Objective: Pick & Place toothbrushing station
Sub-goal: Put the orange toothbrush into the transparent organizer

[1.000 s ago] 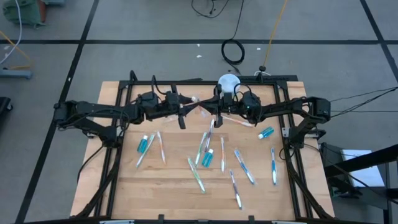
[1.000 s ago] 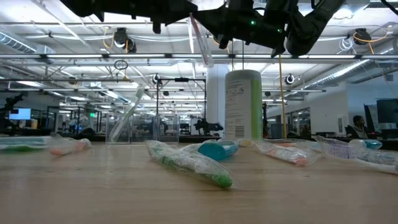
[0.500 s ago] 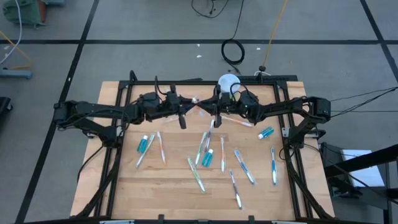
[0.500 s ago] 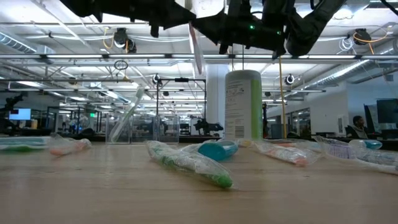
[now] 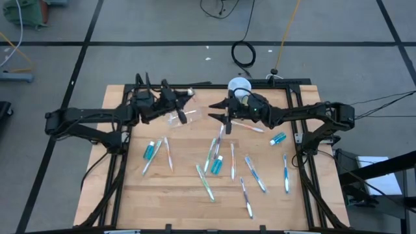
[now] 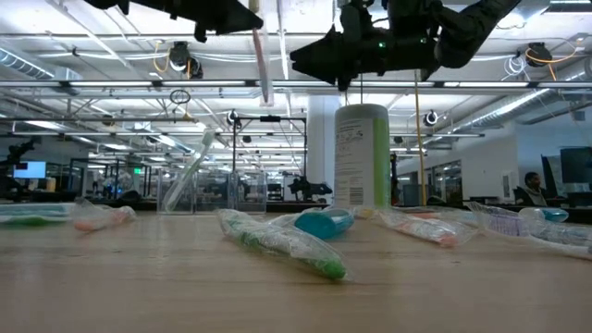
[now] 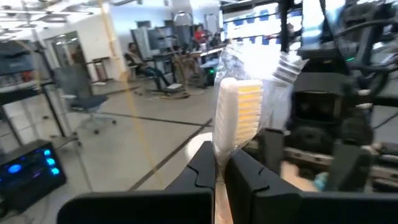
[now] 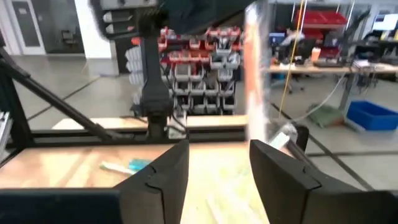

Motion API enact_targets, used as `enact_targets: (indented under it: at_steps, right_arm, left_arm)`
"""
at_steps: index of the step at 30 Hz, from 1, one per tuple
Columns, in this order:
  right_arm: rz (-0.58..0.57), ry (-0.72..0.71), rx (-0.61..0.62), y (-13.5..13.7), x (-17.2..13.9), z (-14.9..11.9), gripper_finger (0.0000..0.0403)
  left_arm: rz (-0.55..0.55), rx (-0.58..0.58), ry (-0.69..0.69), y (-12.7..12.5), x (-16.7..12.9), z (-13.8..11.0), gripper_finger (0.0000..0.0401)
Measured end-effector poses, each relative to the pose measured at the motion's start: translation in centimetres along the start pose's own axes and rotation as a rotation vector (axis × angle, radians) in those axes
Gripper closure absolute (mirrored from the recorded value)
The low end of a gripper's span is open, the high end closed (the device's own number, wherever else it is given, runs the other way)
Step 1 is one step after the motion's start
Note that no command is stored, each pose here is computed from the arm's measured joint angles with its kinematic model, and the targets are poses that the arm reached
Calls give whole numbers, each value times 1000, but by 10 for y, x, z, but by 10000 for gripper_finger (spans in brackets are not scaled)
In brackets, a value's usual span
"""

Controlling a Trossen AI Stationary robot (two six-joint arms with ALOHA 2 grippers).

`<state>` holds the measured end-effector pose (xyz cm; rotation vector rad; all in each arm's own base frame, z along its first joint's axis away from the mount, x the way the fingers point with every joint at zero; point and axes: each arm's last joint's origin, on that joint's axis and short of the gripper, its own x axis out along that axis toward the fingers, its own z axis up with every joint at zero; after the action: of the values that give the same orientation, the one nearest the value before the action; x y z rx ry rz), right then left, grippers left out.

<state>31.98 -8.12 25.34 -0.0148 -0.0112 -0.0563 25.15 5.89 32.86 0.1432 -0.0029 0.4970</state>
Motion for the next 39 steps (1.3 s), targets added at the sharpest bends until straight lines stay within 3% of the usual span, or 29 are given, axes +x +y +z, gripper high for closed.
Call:
enact_targets:
  at_steps: [12, 16, 30, 39]
  right_arm:
    - [9, 79, 70, 2, 0, -8, 238]
    - [21, 80, 68, 6, 1, -8, 236]
    - [35, 84, 66, 11, 2, -8, 236]
    - [36, 84, 66, 11, 2, -8, 235]
  left_arm:
    - [79, -78, 176, 47, 21, -34, 395]
    - [49, -102, 246, 45, 36, -54, 395]
    - [300, -205, 469, 32, 68, -125, 394]
    - [362, -276, 468, 21, 73, -138, 385]
